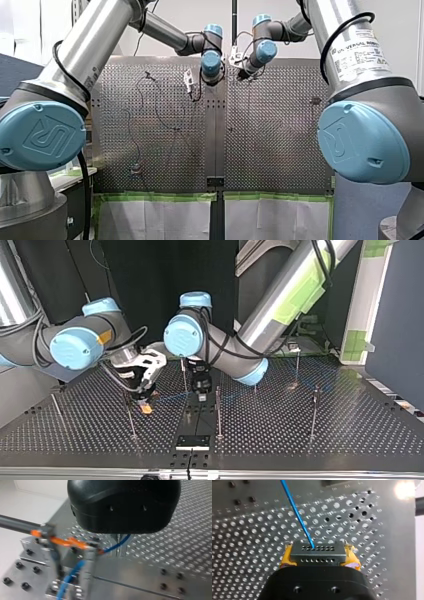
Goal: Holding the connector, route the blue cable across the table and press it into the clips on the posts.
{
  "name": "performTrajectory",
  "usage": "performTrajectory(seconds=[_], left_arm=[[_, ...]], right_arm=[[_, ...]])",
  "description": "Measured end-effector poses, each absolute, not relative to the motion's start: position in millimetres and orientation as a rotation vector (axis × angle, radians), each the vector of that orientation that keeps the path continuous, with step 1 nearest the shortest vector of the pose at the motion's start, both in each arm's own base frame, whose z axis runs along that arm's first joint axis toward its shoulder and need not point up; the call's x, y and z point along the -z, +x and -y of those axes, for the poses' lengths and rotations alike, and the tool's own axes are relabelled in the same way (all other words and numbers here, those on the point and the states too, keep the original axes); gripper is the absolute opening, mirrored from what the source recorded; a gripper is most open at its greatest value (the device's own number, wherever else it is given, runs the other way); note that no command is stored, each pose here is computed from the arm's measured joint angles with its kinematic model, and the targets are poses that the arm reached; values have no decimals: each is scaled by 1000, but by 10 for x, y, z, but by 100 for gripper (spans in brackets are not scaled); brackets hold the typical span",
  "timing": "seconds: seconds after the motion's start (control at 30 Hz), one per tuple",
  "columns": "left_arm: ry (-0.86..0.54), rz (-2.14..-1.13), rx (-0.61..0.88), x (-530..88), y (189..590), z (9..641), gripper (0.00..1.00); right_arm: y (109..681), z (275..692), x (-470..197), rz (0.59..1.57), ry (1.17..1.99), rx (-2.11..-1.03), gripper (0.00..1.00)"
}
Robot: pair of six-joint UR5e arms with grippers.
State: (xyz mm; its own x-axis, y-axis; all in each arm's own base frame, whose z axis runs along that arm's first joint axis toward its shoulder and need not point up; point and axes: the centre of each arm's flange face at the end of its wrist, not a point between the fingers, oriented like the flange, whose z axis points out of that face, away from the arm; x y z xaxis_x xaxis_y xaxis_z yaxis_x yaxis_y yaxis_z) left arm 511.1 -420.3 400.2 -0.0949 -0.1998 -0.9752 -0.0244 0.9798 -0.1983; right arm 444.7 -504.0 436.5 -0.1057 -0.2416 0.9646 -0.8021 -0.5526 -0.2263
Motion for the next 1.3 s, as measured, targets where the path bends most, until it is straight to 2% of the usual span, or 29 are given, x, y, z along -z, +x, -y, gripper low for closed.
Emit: performTrajectory(seconds=[0.23, 1.3], left_arm=[[-178, -1683, 113, -3757, 4980, 4218, 0], [-135, -1704, 153, -2708, 4501, 4292, 0]], right_arm=[[4530, 4942, -4284, 1140, 1762, -1698, 0], [4530, 4943, -4280, 1140, 1763, -1697, 0]])
